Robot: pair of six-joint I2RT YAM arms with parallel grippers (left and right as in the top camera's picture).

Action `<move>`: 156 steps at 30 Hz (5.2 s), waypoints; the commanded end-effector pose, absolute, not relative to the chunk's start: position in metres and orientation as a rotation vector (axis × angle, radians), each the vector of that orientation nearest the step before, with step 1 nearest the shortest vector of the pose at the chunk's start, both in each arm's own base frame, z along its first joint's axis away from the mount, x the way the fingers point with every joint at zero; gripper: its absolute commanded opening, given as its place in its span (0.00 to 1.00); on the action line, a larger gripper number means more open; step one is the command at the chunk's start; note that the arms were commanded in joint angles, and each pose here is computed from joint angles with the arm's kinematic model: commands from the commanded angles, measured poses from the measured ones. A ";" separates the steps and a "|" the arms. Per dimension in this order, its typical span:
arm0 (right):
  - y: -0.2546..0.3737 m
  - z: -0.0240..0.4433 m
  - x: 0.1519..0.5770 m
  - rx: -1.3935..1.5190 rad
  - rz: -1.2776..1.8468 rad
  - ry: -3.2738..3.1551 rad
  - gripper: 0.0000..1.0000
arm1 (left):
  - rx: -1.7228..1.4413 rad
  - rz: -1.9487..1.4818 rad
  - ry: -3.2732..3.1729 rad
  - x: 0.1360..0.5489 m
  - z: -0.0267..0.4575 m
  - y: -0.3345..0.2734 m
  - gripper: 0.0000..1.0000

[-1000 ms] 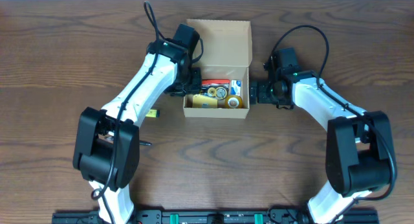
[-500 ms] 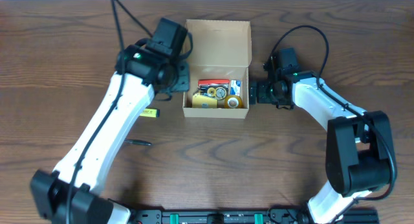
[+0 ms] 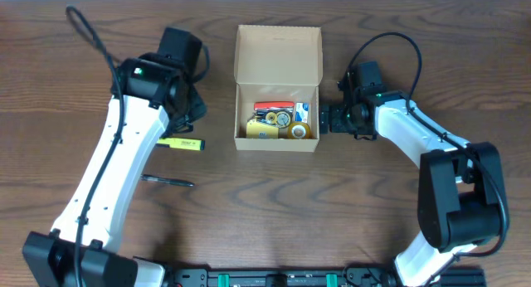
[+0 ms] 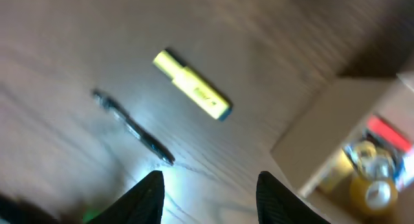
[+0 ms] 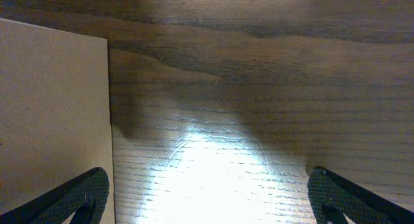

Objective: Pack container
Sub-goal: 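Move the left gripper to the yellow highlighter and grasp it, then lift the highlighter with the left gripper and carry it over the box, then lower the highlighter into the box and open the left gripper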

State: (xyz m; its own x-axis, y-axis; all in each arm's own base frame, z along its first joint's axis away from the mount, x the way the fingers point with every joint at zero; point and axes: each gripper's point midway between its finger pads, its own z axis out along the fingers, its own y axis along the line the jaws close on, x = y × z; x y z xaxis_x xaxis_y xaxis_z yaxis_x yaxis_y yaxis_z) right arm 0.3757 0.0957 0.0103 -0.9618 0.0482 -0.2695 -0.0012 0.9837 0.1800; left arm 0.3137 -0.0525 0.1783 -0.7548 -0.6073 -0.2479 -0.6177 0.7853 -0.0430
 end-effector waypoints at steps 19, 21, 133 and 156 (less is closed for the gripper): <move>0.100 0.009 0.374 0.003 0.273 2.858 0.99 | -1.895 -0.030 2.168 0.310 0.041 -0.026 0.50; 0.100 0.009 0.374 0.003 0.273 2.858 0.99 | -1.894 -0.031 2.165 0.314 0.033 -0.026 0.54; 0.100 0.009 0.374 0.003 0.273 2.858 0.99 | 2.028 0.005 1.777 0.413 0.089 -0.256 0.29; 0.100 0.009 0.374 0.003 0.273 2.858 0.99 | 1.598 0.091 1.961 0.427 0.178 -0.243 0.50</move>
State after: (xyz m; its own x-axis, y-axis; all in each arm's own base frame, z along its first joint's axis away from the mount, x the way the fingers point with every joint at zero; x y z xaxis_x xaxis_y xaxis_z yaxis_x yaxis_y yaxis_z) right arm 0.3755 0.0967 0.0103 -0.9620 0.0463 -0.2691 -0.0035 0.9834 0.1814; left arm 0.4211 -0.2432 0.1157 -0.0161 0.9528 -0.3031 0.9282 0.1270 0.3498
